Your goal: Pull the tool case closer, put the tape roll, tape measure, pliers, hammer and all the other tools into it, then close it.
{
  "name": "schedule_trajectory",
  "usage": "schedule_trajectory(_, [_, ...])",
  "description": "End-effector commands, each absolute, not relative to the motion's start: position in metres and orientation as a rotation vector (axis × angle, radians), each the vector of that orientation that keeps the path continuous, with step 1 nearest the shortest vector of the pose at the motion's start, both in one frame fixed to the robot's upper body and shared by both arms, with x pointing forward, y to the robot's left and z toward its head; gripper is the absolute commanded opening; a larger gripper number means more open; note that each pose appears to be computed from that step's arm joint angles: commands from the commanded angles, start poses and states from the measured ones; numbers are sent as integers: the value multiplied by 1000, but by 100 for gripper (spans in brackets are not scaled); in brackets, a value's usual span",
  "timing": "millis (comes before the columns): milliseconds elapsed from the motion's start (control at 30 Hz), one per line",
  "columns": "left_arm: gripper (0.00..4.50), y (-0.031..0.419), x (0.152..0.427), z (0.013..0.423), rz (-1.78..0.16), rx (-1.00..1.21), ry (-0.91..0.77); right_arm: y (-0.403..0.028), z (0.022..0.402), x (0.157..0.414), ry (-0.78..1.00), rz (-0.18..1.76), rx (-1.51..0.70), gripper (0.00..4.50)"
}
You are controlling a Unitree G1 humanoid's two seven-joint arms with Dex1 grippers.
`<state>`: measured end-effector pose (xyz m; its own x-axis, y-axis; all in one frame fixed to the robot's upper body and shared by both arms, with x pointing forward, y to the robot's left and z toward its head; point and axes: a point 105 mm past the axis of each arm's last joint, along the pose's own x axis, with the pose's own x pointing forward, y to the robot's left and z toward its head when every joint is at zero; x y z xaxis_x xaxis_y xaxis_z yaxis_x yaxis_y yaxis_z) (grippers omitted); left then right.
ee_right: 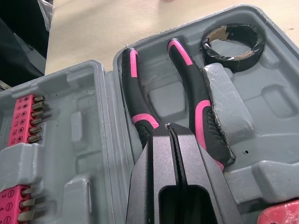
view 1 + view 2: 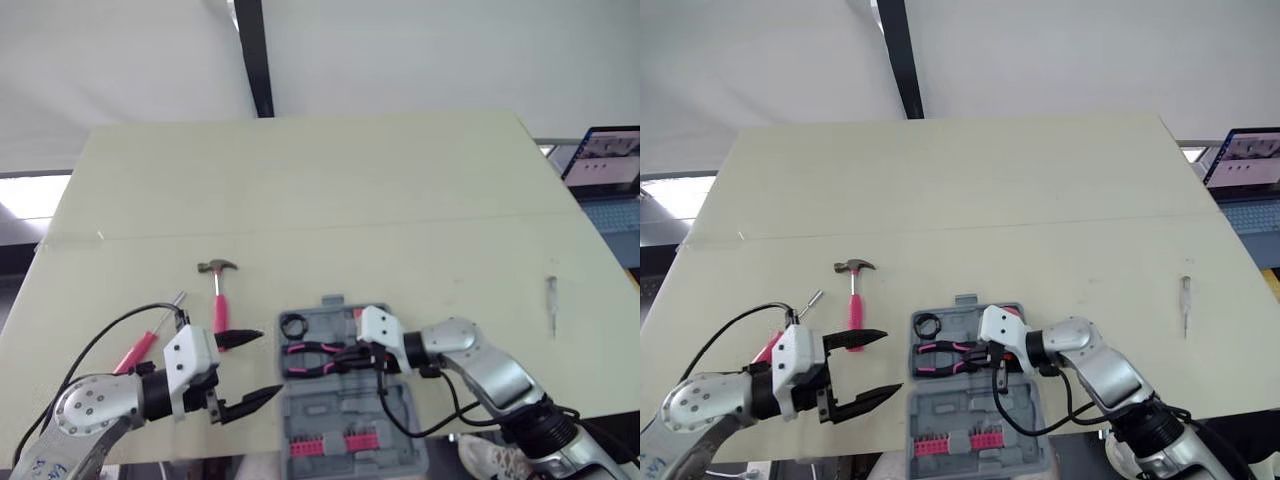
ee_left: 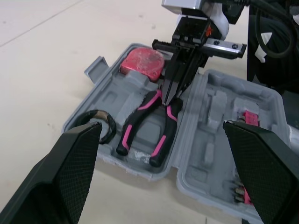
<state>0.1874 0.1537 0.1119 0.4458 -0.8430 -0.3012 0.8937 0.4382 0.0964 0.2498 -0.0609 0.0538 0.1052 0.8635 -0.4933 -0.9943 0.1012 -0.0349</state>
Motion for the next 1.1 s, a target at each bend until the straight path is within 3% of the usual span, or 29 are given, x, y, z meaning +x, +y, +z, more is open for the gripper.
schedule_trajectory(33, [450,159,185,114,-1110,286,209,-70,26,240,519,1425,-405,4])
schedule_trajectory(1100, [450,142,199,133,-1149,292,178,-98,-20,238,647,1419,-650,4])
